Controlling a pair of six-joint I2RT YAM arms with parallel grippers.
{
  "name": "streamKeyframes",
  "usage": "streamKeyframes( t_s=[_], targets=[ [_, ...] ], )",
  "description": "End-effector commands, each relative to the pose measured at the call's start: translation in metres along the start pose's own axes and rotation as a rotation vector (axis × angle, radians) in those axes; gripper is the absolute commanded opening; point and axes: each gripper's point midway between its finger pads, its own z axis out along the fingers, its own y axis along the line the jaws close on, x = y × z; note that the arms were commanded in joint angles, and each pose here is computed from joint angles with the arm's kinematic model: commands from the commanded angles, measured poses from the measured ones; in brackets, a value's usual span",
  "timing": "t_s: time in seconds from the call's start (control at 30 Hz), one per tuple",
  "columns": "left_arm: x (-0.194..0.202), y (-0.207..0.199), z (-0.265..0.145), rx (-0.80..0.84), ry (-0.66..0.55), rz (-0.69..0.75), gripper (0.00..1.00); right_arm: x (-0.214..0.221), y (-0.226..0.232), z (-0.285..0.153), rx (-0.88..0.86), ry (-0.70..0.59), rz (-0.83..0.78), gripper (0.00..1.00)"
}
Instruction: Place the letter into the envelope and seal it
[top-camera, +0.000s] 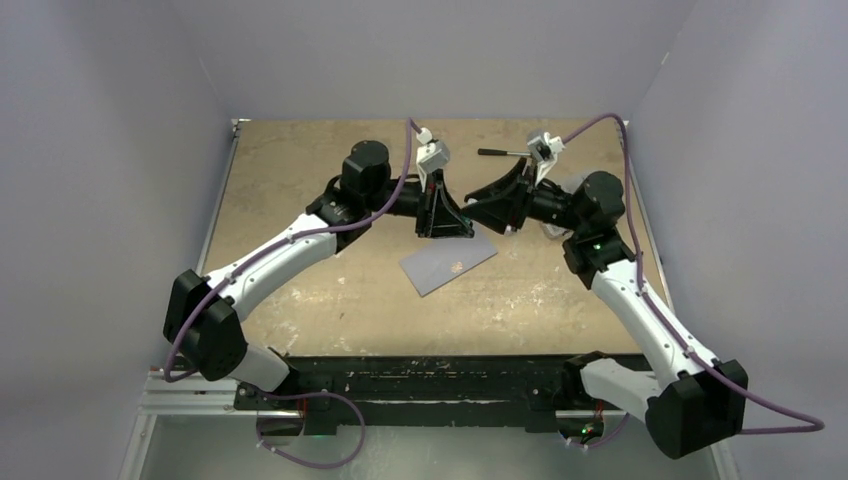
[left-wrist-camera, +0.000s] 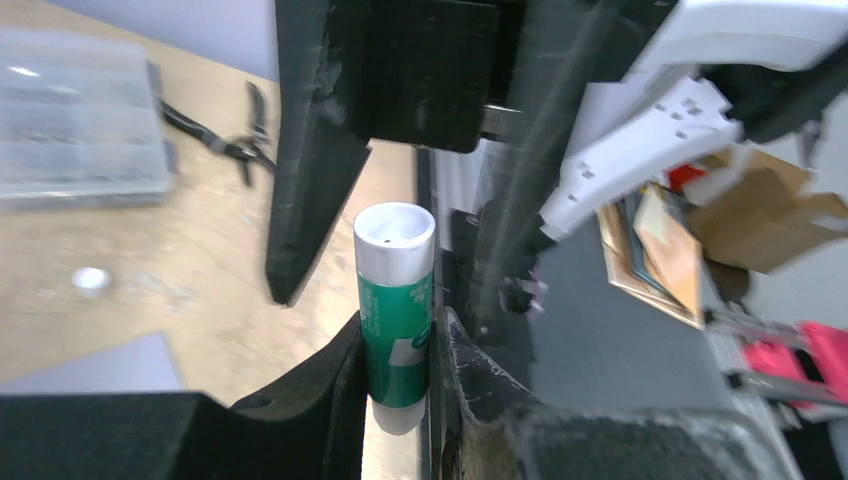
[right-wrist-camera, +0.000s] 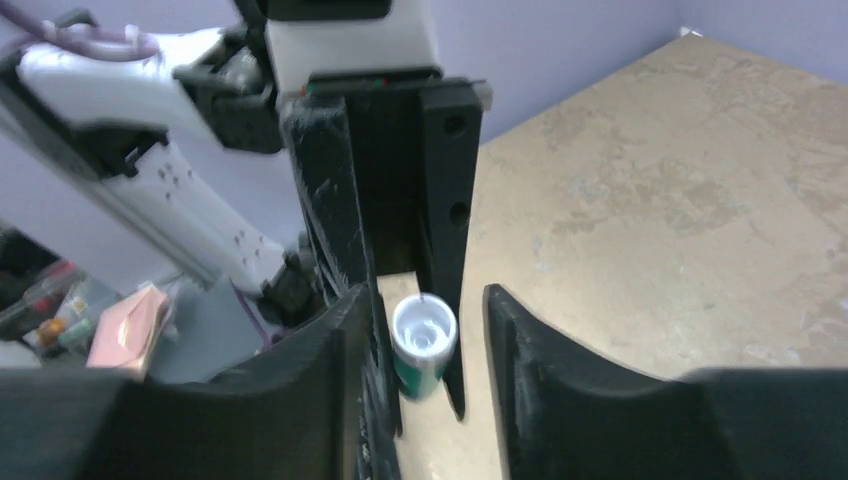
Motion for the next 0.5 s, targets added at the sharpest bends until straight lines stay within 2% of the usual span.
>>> streamKeyframes(
  t_s=[0.0,0.03,0.07,0.17,0.23,0.33,0.47],
  targets=[
    [-0.03,0.024,-0.003,-0.194,-0.048,0.11,0.0,-0.029,-0.043,0.012,0.259,-0.063,0.073,0.7],
    [-0.028,0.039,-0.007,-0.278,-0.047,0.114,0.0,-0.035,-0.063,0.008,0.379,-0.105,0.141,0.78],
    [-0.026,0.054,-0.013,-0.369,-0.044,0.117,0.0,-0.035,-0.077,0.005,0.462,-0.127,0.209,0.81],
    [-0.025,0.081,-0.03,-0.542,-0.041,0.199,0.0,-0.029,-0.104,0.005,0.599,-0.134,0.353,0.83],
    [-0.026,0.091,-0.039,-0.603,-0.028,0.267,0.0,-0.023,-0.116,0.009,0.665,-0.116,0.394,0.82],
    [-0.023,0.101,-0.044,-0.634,0.048,0.361,0.0,-0.024,-0.113,0.025,0.645,-0.09,0.414,0.77],
    [-0.012,0.117,-0.049,-0.664,0.194,0.403,0.0,-0.03,-0.104,0.042,0.606,-0.043,0.439,0.73]
  ],
)
